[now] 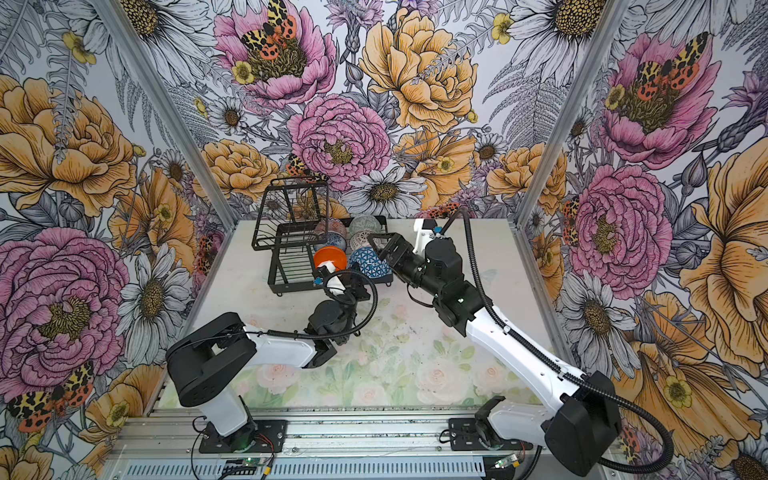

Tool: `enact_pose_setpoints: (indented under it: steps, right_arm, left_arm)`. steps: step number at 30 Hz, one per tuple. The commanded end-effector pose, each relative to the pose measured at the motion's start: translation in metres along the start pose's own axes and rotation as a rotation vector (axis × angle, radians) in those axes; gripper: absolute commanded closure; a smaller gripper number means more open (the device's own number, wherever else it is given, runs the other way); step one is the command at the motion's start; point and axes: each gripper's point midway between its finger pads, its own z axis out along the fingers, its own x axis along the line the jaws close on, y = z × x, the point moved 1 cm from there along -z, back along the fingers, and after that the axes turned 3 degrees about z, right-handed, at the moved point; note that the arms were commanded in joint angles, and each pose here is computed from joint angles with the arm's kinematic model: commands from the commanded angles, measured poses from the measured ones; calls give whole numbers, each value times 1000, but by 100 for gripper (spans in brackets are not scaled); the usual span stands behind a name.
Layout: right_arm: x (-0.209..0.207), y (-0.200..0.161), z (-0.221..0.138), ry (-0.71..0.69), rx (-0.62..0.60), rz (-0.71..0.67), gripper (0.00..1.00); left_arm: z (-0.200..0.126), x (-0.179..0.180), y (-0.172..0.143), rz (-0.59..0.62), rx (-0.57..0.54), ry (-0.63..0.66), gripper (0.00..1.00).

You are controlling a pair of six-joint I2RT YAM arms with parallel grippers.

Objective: Load bowls into a dish rack
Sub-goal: Place the bowl in the dish rack.

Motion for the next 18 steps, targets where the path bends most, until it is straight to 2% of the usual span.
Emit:
enact_pose_setpoints:
  steps: [1,13,18]
  right_arm:
    - [21,11,6,59,-44,7,1]
    - [21,3,28,81,-17,64,13]
    - [19,7,29,71,-43,61,25]
  left_arm:
    - [-4,-17,35,-76,-138,-42,100]
    - [-2,-17,39,-44,-152,-42,100]
    - [-2,-19,39,-45,-151,-53,100]
